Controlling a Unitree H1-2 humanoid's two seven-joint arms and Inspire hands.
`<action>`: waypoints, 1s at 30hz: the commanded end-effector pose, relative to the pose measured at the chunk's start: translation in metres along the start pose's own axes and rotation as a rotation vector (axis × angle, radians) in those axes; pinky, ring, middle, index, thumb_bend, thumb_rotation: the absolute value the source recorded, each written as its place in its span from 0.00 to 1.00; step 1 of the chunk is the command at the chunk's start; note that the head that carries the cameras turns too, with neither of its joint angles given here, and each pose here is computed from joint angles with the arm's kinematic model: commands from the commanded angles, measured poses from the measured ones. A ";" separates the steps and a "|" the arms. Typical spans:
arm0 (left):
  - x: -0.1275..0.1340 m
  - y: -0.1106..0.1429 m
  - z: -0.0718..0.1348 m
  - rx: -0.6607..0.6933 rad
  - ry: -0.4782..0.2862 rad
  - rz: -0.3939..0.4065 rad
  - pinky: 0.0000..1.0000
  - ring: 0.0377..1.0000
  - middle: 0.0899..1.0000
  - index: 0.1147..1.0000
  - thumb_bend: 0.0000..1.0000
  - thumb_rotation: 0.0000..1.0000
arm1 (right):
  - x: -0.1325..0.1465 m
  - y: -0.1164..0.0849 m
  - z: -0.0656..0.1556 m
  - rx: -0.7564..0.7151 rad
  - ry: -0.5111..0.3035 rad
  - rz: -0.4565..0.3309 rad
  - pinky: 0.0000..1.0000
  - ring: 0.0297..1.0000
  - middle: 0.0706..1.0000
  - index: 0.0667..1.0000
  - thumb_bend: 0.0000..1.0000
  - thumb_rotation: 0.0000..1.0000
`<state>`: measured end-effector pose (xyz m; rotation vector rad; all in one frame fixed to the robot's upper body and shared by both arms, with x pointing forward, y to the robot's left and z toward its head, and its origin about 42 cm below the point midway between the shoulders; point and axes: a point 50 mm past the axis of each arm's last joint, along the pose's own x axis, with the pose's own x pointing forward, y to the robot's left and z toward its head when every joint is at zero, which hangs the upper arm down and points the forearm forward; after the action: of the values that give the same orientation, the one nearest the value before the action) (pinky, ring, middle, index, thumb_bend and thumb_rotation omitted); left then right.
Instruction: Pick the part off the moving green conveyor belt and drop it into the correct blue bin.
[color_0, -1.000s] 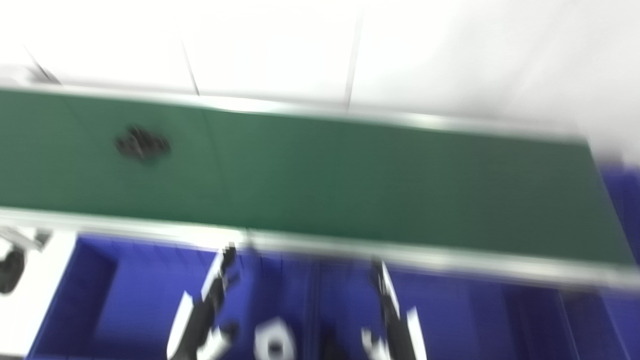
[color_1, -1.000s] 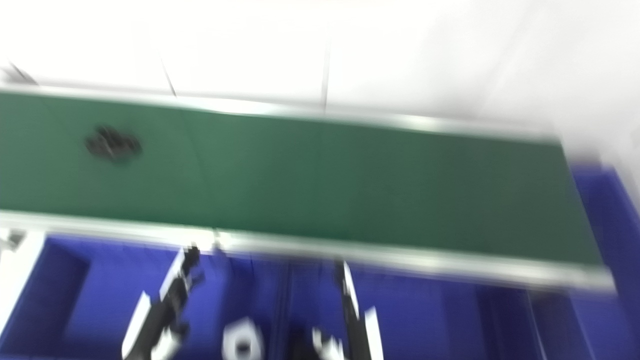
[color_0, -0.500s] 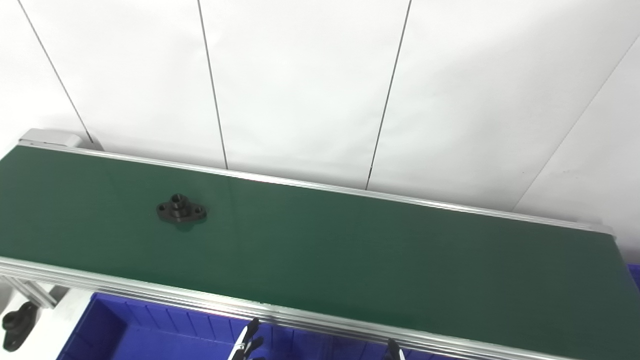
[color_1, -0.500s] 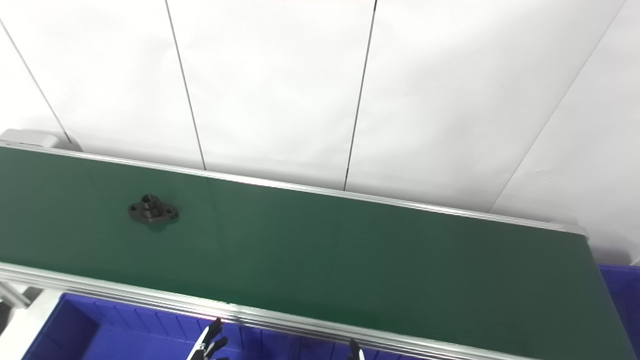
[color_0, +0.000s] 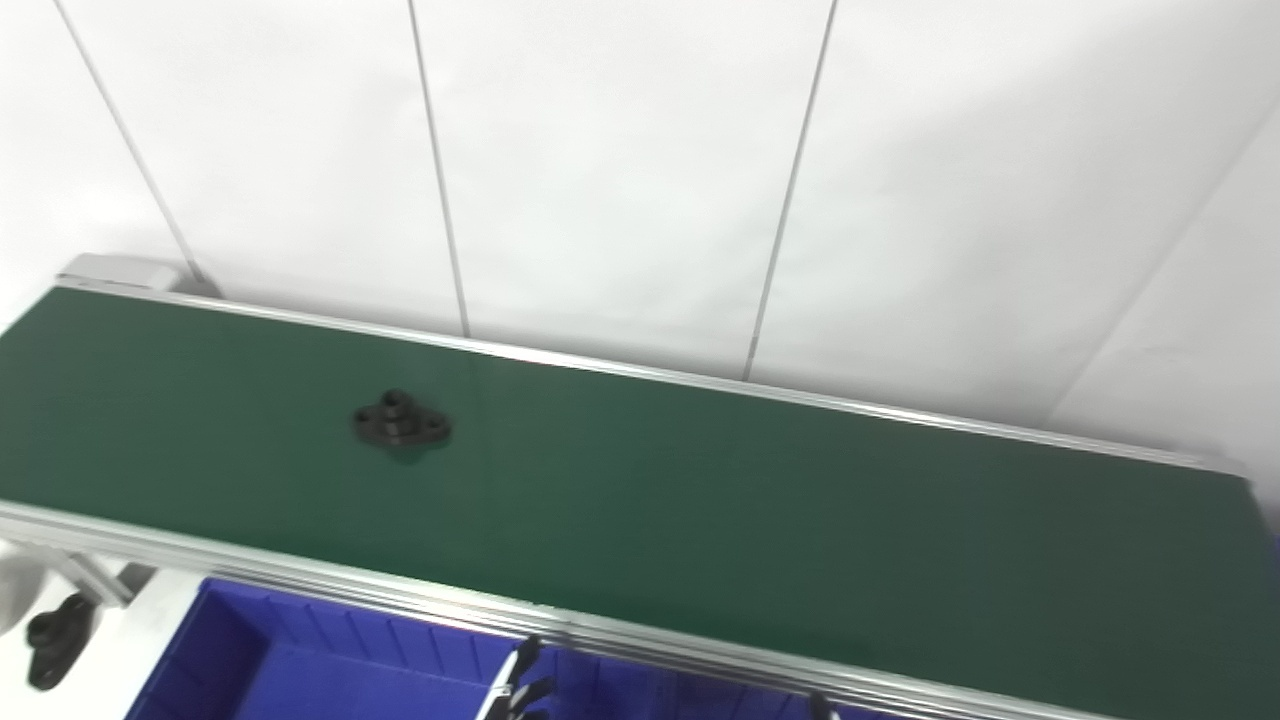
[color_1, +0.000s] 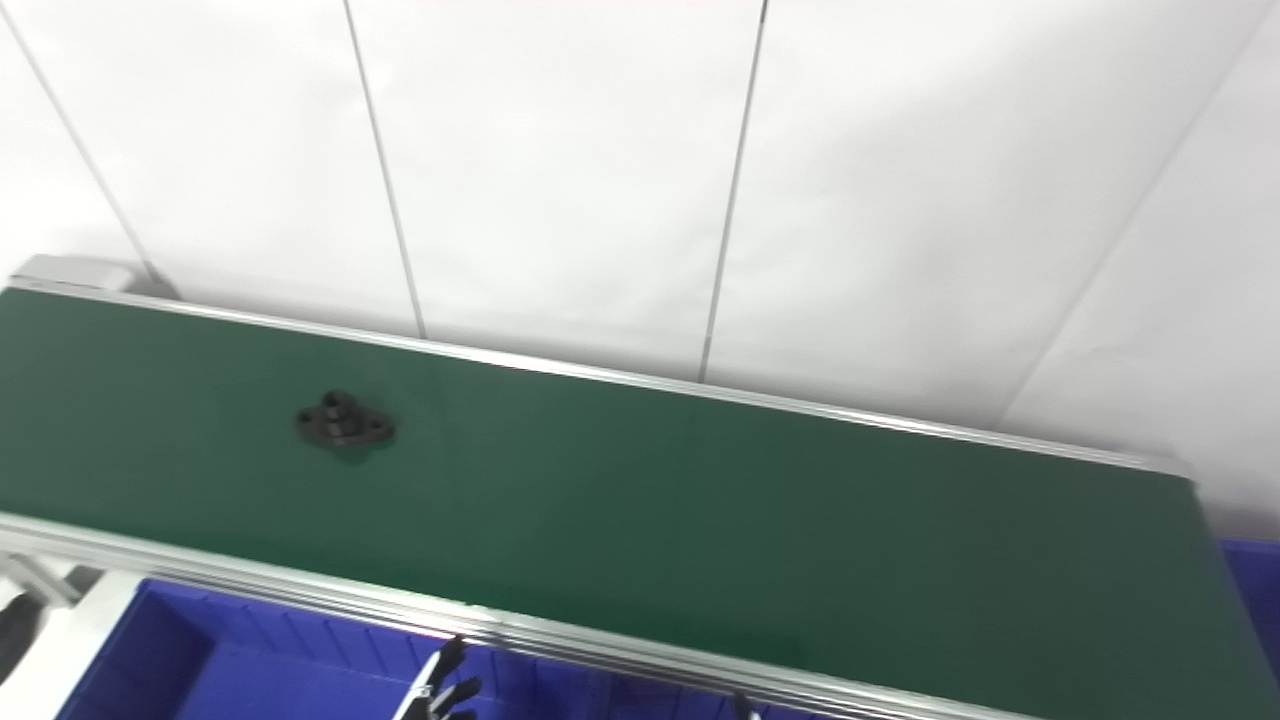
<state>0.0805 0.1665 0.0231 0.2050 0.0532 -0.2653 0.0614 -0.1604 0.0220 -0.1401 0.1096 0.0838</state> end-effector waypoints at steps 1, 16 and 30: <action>-0.001 0.001 0.010 0.021 -0.059 0.014 0.76 0.88 0.98 1.00 0.87 0.97 | -0.001 0.002 0.009 0.026 -0.054 -0.005 1.00 0.99 1.00 1.00 0.94 1.00; -0.003 -0.003 0.012 0.012 -0.055 0.022 0.73 0.89 0.98 1.00 0.87 0.97 | -0.004 -0.003 0.009 0.017 -0.045 0.003 1.00 1.00 1.00 1.00 0.93 1.00; 0.009 -0.003 0.012 -0.009 -0.063 0.010 0.77 0.92 1.00 1.00 0.89 0.95 | 0.004 -0.011 0.038 -0.005 -0.166 0.001 1.00 0.99 1.00 1.00 0.86 0.98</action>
<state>0.0839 0.1602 0.0260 0.2065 0.0404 -0.2592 0.0696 -0.1668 0.0471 -0.1475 0.0190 0.0884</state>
